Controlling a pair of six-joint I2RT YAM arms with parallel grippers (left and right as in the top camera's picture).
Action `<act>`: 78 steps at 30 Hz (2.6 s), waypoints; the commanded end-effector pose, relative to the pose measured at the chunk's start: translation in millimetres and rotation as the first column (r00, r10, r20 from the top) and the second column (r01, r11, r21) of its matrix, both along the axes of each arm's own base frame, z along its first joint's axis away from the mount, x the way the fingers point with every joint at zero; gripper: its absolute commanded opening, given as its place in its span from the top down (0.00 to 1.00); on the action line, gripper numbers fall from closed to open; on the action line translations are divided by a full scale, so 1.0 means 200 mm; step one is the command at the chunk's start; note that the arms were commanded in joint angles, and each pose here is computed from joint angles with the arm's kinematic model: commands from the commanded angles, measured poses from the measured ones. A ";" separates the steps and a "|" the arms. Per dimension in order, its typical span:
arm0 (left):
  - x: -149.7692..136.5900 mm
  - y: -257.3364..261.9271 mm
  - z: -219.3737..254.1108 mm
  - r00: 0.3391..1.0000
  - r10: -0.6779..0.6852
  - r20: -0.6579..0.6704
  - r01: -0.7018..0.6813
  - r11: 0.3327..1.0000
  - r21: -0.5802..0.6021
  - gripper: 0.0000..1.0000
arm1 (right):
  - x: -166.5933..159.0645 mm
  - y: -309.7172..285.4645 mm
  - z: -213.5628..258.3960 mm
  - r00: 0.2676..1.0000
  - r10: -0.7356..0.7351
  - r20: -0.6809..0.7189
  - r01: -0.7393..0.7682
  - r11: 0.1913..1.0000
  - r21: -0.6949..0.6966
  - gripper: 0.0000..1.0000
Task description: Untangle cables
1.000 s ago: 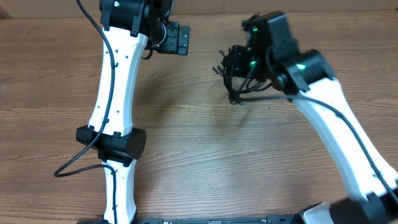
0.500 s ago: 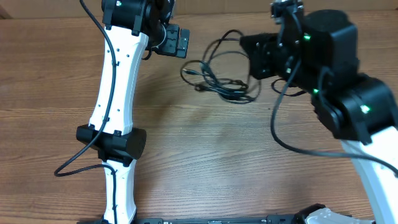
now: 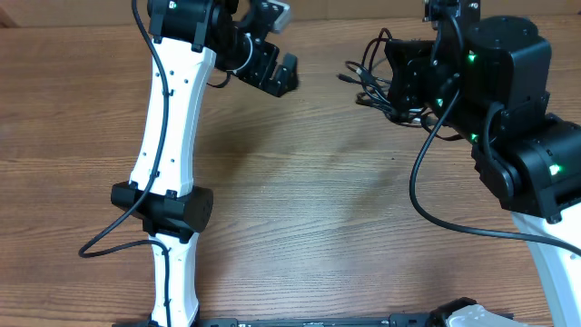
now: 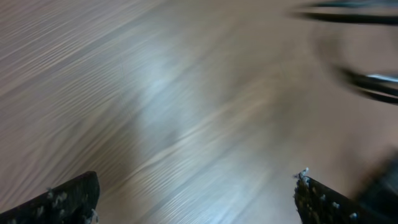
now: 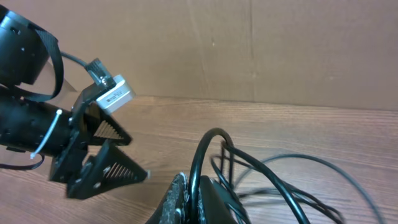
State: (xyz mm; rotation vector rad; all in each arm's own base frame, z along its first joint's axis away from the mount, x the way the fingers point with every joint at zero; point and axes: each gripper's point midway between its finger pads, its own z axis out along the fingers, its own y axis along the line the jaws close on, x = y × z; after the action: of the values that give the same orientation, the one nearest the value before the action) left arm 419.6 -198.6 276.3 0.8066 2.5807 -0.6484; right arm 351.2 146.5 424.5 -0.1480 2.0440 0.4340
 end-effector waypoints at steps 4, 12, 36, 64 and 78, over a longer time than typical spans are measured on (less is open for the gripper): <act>-0.12 -0.26 0.25 0.931 -0.310 0.193 0.356 0.889 -0.289 0.00 | -0.03 -0.02 0.06 1.000 -0.006 0.030 0.007 1.000 -0.006 0.96; -0.03 -0.34 0.40 0.949 -0.226 0.222 0.303 0.852 -0.427 0.02 | -0.04 -0.03 0.04 1.000 -0.003 0.011 0.003 1.000 -0.022 0.96; -0.13 -0.49 0.43 0.841 -0.373 0.392 0.518 0.764 -0.384 0.62 | -0.08 0.05 0.04 0.995 0.095 0.000 -0.095 0.995 0.016 0.96; 0.08 -0.16 0.32 0.982 -0.067 0.178 0.121 0.942 -0.313 0.27 | 0.08 0.02 -0.53 0.942 -0.046 -0.332 0.011 0.994 -0.106 0.34; 0.10 0.06 0.16 0.989 0.150 0.005 -0.148 0.977 -0.155 0.26 | 0.06 0.02 -1.13 0.696 -0.222 -0.683 0.129 0.974 -0.186 0.21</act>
State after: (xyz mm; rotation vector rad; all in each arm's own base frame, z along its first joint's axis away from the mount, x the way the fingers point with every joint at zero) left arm 449.9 -185.4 298.8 0.5583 2.5006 -0.8357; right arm 362.8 152.0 189.3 0.1031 2.8432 0.2423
